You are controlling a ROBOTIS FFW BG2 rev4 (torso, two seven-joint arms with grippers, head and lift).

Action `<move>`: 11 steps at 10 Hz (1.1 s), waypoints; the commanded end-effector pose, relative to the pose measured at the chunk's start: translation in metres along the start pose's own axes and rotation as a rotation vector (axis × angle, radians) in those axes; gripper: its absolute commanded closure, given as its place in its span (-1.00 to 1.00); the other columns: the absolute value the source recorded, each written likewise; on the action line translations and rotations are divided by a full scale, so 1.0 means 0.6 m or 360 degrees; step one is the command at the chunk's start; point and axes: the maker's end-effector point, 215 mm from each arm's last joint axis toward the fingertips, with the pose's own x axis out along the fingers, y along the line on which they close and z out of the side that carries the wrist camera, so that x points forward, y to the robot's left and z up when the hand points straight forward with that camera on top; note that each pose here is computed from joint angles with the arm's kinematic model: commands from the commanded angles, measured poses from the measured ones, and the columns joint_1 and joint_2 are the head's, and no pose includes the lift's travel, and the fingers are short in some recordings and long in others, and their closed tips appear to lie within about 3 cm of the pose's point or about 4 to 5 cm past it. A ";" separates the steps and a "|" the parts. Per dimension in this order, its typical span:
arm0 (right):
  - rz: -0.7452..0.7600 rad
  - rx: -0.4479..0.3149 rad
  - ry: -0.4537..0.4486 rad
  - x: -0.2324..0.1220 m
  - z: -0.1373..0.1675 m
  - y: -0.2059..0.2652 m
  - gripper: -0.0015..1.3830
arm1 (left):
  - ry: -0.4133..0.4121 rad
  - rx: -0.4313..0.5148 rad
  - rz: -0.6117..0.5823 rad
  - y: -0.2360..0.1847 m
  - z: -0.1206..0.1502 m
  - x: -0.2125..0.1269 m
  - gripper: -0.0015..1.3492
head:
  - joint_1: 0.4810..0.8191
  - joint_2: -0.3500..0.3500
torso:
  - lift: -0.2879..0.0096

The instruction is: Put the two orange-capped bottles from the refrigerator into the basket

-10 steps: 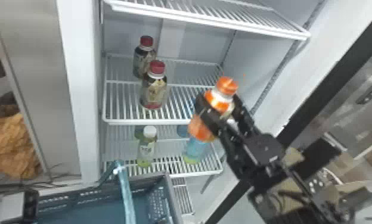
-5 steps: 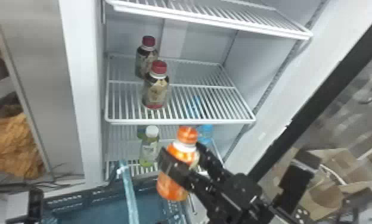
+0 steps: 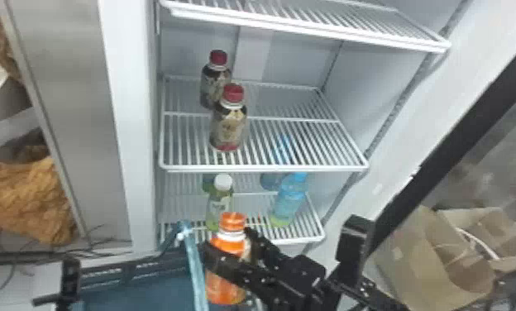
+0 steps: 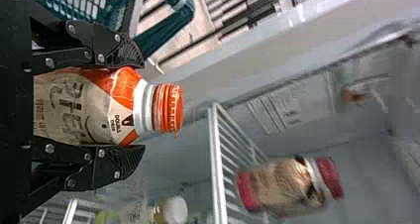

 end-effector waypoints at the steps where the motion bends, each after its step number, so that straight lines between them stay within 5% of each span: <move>1: 0.0052 0.0000 0.0051 0.021 -0.017 0.005 0.15 | 0.0004 0.0000 -0.0004 0.000 0.000 0.002 0.78 | 0.27 -0.75 | 0.67; 2: 0.0056 0.0011 0.0056 0.019 -0.019 0.005 0.14 | -0.0006 -0.0003 0.0001 0.001 0.001 -0.001 0.78 | 0.27 -0.69 | 0.67; 5: 0.0084 -0.0014 0.0071 0.017 -0.018 0.007 -0.62 | -0.0013 -0.0004 0.0003 0.002 0.002 -0.003 0.78 | 0.27 -0.65 | 0.67; 6: 0.0079 -0.0055 -0.0028 0.013 0.009 0.006 -0.77 | -0.0013 -0.0004 0.0003 0.002 0.002 -0.003 0.78 | 0.27 -0.66 | 0.67; 11: -0.0257 -0.0304 -0.0700 -0.088 0.183 -0.045 -0.79 | -0.0050 0.0007 0.0000 0.002 0.010 -0.005 0.78 | 0.27 -0.84 | 0.67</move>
